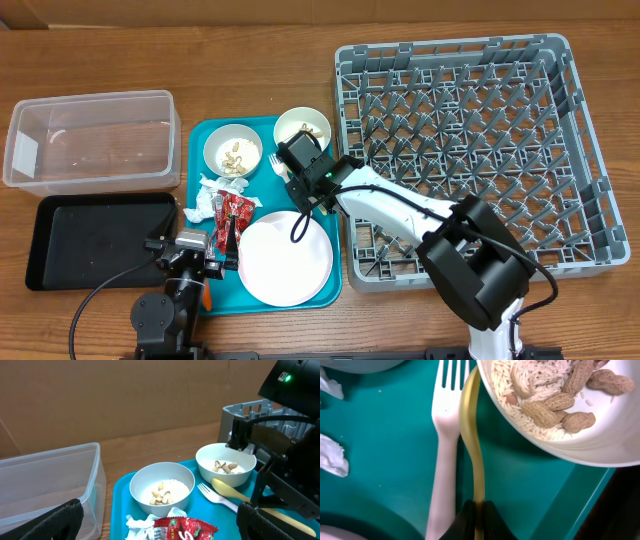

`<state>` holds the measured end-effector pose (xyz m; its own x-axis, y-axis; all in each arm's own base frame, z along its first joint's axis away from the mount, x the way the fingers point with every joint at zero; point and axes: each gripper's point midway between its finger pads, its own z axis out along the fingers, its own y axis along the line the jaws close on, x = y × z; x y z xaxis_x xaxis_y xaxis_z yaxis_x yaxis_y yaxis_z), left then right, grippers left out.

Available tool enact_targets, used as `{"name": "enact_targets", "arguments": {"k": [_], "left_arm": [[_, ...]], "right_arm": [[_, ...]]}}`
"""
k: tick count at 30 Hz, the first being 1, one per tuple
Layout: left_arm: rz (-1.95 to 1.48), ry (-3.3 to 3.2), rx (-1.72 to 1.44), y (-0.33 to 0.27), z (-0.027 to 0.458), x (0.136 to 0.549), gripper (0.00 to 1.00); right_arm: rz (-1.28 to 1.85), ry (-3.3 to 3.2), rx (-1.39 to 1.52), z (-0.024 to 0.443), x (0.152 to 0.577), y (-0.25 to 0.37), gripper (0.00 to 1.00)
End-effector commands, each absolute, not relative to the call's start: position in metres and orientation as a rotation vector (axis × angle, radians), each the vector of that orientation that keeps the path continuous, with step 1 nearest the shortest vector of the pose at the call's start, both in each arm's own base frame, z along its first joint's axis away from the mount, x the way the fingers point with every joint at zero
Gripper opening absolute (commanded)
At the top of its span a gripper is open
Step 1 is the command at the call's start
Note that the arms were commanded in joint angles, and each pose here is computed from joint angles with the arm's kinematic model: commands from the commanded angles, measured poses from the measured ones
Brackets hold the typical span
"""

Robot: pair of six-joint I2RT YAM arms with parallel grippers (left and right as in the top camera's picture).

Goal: Sort waste into correct bins and load items into the dishwasher rack
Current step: 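Close the right gripper on the yellow spoon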

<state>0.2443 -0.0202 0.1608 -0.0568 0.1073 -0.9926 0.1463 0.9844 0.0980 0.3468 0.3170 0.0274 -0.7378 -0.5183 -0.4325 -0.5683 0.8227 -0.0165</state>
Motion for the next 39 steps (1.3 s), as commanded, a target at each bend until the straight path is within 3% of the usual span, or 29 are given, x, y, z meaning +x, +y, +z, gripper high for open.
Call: {"name": "enact_targets", "arguments": {"k": [1, 16, 18, 29, 39], "left_arm": [[-0.034, 1.621, 0.217, -0.023, 0.161, 0.244, 1.0], [-0.034, 1.621, 0.217, -0.023, 0.161, 0.244, 1.0], [-0.034, 1.621, 0.217, -0.023, 0.161, 0.244, 1.0], [-0.034, 1.621, 0.217, -0.023, 0.161, 0.244, 1.0], [-0.034, 1.621, 0.217, -0.023, 0.161, 0.244, 1.0]], "right_arm": [[0.215, 2.509, -0.777, 0.066, 0.353, 0.323, 0.06], [0.283, 2.396, -0.734, 0.145, 0.346, 0.316, 0.08], [0.274, 2.414, -0.741, 0.139, 0.344, 0.314, 0.17], [0.243, 2.556, -0.807, 0.065, 0.34, 0.32, 0.27], [0.226, 2.595, -0.817, 0.027, 0.344, 0.324, 0.33]]}}
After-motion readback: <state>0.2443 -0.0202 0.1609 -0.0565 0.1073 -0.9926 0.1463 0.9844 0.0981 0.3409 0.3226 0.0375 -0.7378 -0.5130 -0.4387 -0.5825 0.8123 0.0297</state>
